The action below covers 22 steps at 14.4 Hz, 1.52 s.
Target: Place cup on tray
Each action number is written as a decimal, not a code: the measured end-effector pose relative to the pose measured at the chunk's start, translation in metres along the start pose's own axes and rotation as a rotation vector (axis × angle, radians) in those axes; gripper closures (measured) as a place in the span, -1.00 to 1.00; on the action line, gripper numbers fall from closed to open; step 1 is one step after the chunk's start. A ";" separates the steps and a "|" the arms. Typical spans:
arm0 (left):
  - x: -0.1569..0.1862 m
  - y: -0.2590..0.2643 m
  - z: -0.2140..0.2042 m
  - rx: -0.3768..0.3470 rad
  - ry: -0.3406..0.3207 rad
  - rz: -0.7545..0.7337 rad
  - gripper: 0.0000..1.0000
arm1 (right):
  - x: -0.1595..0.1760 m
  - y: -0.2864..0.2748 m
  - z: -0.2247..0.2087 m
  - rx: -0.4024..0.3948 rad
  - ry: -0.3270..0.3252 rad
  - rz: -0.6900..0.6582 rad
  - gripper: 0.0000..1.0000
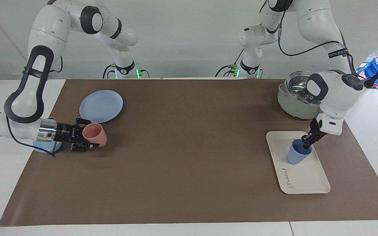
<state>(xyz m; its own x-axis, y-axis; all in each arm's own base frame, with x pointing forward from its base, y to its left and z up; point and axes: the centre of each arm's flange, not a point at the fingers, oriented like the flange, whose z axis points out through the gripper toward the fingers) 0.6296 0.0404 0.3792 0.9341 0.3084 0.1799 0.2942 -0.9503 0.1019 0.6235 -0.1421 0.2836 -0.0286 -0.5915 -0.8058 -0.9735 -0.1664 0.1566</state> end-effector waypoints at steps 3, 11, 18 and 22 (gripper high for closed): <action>0.007 0.006 -0.012 -0.006 0.019 0.013 -0.11 | 0.007 -0.017 0.000 -0.060 0.048 -0.024 -0.57; -0.003 0.045 -0.186 0.009 -0.135 0.336 -1.00 | 0.024 -0.019 -0.015 -0.056 0.108 -0.024 -0.57; -0.045 0.059 -0.281 0.049 -0.211 0.436 -1.00 | 0.039 -0.013 -0.015 -0.042 0.071 -0.064 -0.57; -0.032 0.060 -0.245 0.070 -0.276 0.452 -1.00 | 0.045 -0.010 -0.018 -0.032 0.060 -0.072 -1.00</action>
<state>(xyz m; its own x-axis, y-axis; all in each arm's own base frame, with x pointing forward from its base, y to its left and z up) 0.5679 -0.0158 0.6193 0.9865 -0.1462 -0.0738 -0.1461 -0.9892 0.0066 0.6356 -0.1815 0.2558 0.0560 -0.6234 -0.7799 -0.9648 -0.2347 0.1184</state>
